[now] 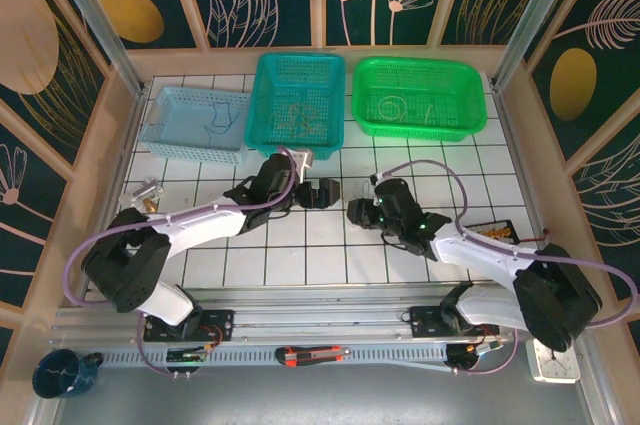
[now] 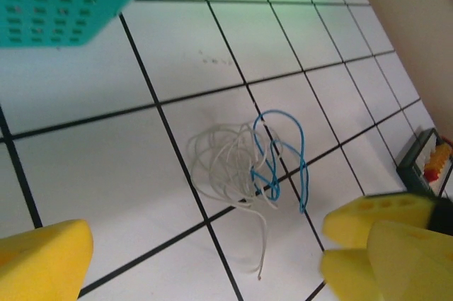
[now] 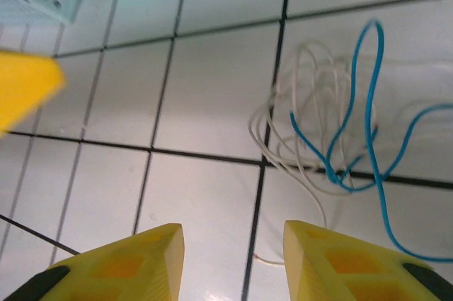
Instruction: Untangle the cables
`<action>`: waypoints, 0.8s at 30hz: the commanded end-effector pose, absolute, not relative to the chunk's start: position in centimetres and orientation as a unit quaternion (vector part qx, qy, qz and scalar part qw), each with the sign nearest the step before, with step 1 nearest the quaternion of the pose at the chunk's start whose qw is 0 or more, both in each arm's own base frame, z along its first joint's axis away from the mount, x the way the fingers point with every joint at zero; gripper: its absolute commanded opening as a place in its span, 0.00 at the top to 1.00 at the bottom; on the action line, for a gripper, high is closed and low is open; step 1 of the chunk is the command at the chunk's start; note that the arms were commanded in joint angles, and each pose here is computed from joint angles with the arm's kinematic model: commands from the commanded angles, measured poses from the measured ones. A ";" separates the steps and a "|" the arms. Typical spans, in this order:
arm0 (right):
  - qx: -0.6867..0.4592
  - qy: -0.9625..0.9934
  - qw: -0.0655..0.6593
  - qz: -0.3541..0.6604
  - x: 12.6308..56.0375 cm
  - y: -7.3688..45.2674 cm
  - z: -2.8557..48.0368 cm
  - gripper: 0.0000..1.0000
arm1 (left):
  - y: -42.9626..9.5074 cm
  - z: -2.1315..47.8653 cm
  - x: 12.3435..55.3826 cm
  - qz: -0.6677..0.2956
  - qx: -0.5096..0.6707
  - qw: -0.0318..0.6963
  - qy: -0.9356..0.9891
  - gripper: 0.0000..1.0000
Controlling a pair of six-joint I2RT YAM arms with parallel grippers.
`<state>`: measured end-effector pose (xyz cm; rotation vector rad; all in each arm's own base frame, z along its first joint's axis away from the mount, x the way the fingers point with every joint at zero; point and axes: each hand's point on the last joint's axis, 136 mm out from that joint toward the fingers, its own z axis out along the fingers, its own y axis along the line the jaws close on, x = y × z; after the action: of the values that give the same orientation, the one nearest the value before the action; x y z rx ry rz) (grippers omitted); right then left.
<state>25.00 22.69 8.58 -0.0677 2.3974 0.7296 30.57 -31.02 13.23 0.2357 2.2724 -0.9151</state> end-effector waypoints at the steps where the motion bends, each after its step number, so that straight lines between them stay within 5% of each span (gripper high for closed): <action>1: -0.017 0.914 0.303 0.270 24.9 22.6 7.1 0.59 | -30.0 16.4 32.3 -0.346 0.073 0.378 0.856 0.01; 24: -0.009 0.929 0.302 0.215 27.0 22.0 3.9 0.61 | -24.9 17.8 34.2 -0.324 -0.007 0.427 0.844 0.01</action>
<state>25.58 21.88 3.02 -0.0411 2.5113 0.5874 34.25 -25.25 17.17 0.0067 2.1339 -0.7933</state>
